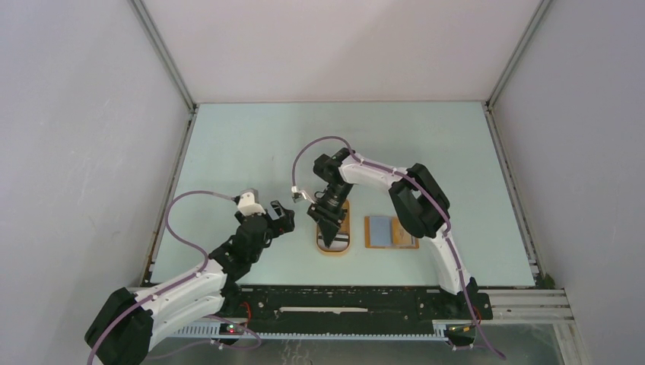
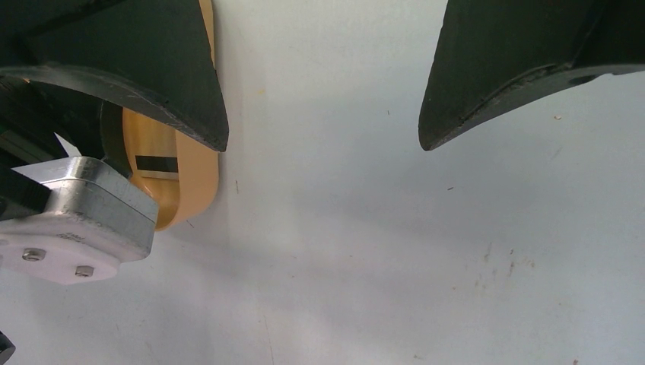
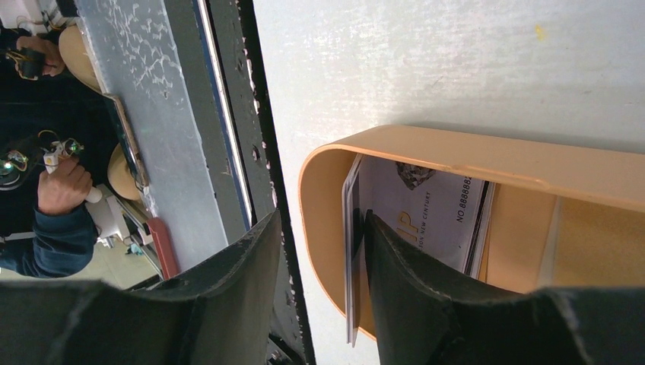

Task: Put the credit cards into the card holder
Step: Pick up the credit card from the storage box.

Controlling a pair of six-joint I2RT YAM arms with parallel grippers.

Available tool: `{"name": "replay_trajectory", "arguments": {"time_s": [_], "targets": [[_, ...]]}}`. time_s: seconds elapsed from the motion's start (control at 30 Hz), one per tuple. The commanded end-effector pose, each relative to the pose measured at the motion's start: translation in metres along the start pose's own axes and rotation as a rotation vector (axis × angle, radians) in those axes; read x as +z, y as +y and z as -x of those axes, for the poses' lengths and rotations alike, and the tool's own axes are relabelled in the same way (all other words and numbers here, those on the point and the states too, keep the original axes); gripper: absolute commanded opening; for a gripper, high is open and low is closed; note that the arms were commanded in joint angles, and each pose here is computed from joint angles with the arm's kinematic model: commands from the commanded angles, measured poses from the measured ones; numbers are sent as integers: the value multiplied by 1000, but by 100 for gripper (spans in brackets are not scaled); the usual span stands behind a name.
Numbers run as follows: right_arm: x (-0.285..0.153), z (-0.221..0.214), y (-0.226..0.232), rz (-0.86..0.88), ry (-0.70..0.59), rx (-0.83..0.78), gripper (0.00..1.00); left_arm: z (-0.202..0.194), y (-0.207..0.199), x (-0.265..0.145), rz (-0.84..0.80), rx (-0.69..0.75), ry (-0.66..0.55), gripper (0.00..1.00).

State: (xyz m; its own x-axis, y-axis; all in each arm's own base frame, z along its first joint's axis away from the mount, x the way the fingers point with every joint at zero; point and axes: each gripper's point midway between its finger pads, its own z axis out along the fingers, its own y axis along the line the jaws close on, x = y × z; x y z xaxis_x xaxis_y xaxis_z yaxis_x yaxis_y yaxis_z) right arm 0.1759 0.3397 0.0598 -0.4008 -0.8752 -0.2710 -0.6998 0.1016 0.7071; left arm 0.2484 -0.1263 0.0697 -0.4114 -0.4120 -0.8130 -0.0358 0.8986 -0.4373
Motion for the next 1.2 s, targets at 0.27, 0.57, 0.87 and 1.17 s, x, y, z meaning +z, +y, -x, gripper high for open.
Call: {"name": "replay_trajectory", "arguments": {"time_s": [0.27, 0.57, 0.87, 1.17], "targets": [[-26, 13, 12, 6, -75, -36, 52, 3, 1, 1, -5, -28, -19, 99], [-36, 14, 8, 6, -106, -18, 49, 3, 1, 2, -5, -29, -17, 99], [-42, 15, 4, 8, -129, -5, 47, 3, 2, 2, -4, -28, -15, 99], [-47, 15, 0, 7, -146, 11, 43, 3, 1, 2, -7, -31, -15, 99]]}}
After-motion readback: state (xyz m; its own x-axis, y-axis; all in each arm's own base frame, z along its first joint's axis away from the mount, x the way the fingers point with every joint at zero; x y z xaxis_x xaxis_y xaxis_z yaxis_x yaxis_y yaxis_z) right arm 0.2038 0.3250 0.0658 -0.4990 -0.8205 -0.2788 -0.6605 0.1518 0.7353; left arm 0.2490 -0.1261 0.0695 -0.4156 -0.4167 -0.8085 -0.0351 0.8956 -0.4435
